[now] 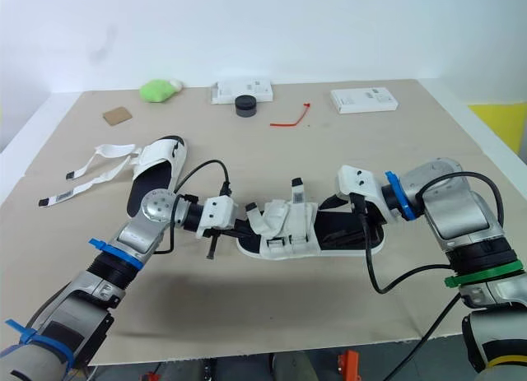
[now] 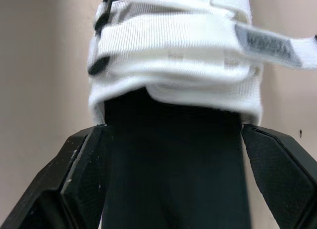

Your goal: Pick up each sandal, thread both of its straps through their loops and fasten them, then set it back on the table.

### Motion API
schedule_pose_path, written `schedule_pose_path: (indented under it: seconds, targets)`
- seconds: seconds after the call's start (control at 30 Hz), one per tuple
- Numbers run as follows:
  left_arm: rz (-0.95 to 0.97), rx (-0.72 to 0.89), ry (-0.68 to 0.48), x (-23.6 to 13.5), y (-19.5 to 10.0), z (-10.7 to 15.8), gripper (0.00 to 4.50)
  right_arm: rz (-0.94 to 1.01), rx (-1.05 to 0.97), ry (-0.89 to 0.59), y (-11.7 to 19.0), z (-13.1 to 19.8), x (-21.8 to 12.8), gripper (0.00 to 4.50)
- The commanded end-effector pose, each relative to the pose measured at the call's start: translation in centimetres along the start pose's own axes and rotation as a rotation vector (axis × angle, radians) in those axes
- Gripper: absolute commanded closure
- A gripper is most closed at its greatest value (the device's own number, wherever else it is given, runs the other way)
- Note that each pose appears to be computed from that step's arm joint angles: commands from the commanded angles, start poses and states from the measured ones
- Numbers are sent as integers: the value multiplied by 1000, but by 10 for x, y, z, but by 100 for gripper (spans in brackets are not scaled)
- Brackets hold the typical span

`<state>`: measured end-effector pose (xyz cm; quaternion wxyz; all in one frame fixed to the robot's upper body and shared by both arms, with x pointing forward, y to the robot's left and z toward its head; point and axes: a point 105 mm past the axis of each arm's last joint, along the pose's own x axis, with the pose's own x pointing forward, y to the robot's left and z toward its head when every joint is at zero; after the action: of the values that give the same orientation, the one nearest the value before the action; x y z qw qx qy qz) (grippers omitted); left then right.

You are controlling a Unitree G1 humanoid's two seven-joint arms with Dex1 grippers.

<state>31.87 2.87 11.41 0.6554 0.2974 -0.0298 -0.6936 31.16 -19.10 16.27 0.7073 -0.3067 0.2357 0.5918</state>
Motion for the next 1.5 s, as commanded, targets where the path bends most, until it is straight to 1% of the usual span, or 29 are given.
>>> schedule_pose_path:
  seconds: [0.03, 0.17, 0.3, 0.43, 0.5, 0.57, 0.63, 0.8, 0.87, 0.97, 1.1, 1.23, 1.33, 1.5]
  targets:
    - [-17, 37, 71, 2, -7, -10, 450, -37, -41, -17, 0, 12, -12, 9]
    - [-46, 72, 121, 2, -15, -19, 450, -63, -40, -6, 0, 13, -19, 9]
    - [-52, 82, 123, 5, -17, -19, 450, -120, -6, -44, -6, 20, -32, 9]
    - [-48, 65, 102, 9, -18, -15, 450, -164, 77, -175, -7, 38, -60, 9]
    - [-51, 63, 101, 9, -19, -15, 450, -166, 175, -306, -6, 58, -78, 9]
    - [-52, 59, 96, 9, -19, -15, 450, -149, 288, -425, -9, 78, -84, 9]
    - [-51, 55, 91, 10, -19, -14, 450, -151, 358, -427, -13, 88, -75, 9]
    - [-46, 46, 74, 11, -17, -10, 450, -54, 720, -396, -29, 121, -28, 9]
    - [-45, 49, 71, 12, -16, -9, 450, -29, 781, -360, -32, 125, -12, 9]
    - [-42, 52, 67, 14, -16, -8, 450, 20, 785, -295, -25, 124, 5, 9]
    - [-34, 58, 66, 15, -15, -7, 450, 120, 770, -213, -4, 117, 22, 9]
    - [-32, 70, 82, 14, -18, -10, 450, 184, 780, -132, 16, 99, 36, 9]
    - [-41, 86, 111, 13, -20, -13, 450, 181, 803, -110, 18, 92, 45, 9]
    - [-54, 123, 165, 12, -20, -18, 450, 146, 856, -115, 7, 90, 54, 9]
